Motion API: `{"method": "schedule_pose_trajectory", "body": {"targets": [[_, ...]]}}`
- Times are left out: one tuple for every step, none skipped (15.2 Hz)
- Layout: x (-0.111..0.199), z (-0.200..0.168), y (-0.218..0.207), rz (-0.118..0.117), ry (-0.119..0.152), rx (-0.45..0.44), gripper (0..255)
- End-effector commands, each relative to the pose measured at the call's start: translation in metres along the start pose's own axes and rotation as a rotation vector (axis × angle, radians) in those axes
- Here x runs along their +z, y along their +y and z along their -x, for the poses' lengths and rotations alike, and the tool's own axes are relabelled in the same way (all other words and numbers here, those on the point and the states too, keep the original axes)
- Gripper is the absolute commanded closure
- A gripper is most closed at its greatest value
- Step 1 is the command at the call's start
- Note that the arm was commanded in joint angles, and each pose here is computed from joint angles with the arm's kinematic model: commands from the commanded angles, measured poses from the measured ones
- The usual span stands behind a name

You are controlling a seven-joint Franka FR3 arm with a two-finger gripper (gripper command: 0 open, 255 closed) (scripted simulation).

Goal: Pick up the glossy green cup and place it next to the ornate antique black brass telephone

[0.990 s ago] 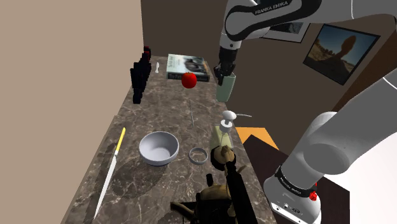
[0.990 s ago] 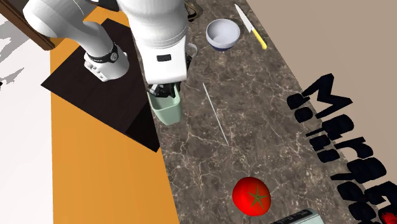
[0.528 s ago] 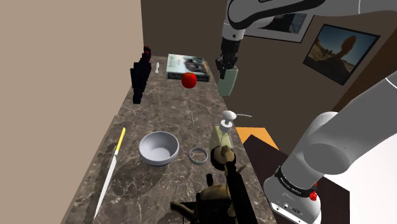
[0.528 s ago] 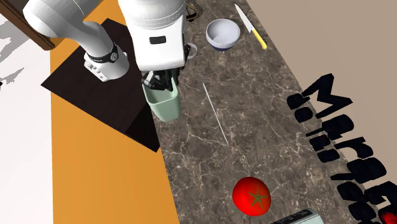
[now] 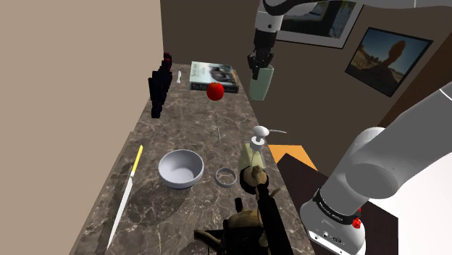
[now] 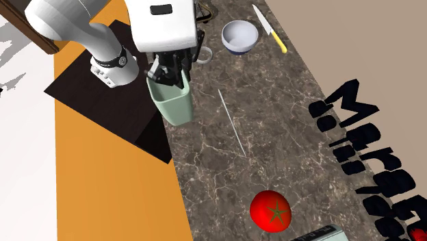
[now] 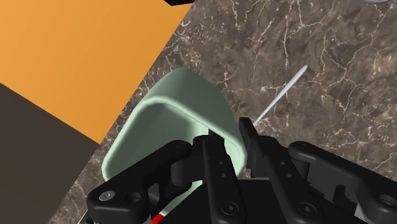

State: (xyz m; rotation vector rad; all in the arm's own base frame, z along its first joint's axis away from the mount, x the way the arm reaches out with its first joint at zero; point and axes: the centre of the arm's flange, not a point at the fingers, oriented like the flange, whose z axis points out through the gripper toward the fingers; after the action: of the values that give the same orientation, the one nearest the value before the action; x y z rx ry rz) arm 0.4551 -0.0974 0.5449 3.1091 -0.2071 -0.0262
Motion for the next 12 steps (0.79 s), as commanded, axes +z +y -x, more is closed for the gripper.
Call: {"method": "schedule_pose_trajectory", "body": {"targets": [[-0.011, 0.001, 0.0, 0.0, 0.0, 0.0, 255], [-0.016, 0.001, 0.0, 0.0, 0.0, 0.0, 255], [-0.021, 0.001, 0.0, 0.0, 0.0, 0.0, 255], [-0.026, 0.001, 0.001, 0.0, 0.0, 0.0, 255], [-0.032, 0.001, 0.001, 0.0, 0.0, 0.0, 255], [-0.037, 0.001, 0.001, 0.0, 0.0, 0.0, 255], [-0.042, 0.001, 0.001, 0.0, 0.0, 0.0, 255], [-0.048, 0.001, 0.001, 0.0, 0.0, 0.0, 255], [-0.053, 0.002, 0.001, 0.0, 0.0, 0.0, 255], [-0.058, 0.002, 0.001, 0.0, 0.0, 0.0, 255], [-0.063, 0.002, 0.002, 0.0, 0.0, 0.0, 255], [-0.069, 0.002, 0.002, 0.0, 0.0, 0.0, 255]]}}
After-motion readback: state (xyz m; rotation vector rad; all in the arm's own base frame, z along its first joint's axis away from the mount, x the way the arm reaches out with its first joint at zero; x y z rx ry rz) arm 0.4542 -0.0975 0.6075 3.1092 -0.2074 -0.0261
